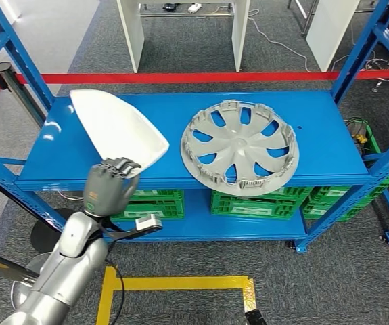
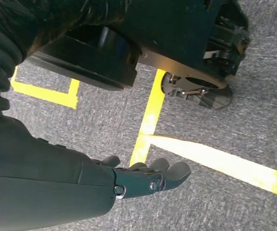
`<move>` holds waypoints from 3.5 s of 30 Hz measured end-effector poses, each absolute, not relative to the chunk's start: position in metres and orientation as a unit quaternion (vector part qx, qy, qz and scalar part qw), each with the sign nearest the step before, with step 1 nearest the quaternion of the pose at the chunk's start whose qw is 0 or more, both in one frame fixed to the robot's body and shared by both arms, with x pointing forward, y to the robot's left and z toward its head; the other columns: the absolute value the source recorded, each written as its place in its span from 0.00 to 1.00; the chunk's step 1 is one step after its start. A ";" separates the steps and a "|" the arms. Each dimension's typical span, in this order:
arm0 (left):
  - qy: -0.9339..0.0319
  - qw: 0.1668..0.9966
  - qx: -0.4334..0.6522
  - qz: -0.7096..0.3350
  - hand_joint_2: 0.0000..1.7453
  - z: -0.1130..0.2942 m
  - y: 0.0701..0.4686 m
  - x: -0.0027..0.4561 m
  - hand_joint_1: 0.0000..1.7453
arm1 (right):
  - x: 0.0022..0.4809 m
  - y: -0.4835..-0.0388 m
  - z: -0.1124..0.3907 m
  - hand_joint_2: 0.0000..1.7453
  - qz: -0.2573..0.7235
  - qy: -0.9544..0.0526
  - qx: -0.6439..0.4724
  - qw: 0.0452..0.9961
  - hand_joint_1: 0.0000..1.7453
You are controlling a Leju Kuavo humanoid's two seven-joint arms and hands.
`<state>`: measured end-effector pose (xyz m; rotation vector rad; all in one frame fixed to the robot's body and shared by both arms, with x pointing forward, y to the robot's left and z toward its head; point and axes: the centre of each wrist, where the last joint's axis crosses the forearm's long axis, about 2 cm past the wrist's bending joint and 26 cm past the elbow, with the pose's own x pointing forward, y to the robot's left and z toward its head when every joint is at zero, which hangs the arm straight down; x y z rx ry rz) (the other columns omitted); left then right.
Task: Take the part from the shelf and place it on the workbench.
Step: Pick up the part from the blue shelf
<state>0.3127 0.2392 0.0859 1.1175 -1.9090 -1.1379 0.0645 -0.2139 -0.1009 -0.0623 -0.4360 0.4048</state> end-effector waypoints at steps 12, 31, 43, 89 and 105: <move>-0.783 0.268 0.457 -0.326 1.00 0.134 0.251 0.308 1.00 | 0.067 -0.217 -0.101 1.00 0.194 -0.218 -0.036 0.956 0.00; -0.786 0.261 0.467 -0.311 1.00 0.140 0.255 0.305 1.00 | 0.067 -0.217 -0.101 1.00 0.193 -0.219 -0.037 0.956 0.00; -0.774 0.263 0.482 -0.314 1.00 0.138 0.266 0.304 1.00 | 0.069 -0.218 -0.101 1.00 0.191 -0.229 -0.037 0.954 0.00; -0.754 0.210 0.526 -0.333 1.00 0.152 0.308 0.286 1.00 | 0.112 -0.223 -0.091 1.00 0.204 -0.310 -0.083 0.925 0.00; -0.756 0.204 0.528 -0.330 1.00 0.156 0.313 0.286 1.00 | 0.121 -0.220 -0.087 1.00 0.209 -0.323 -0.087 0.919 0.00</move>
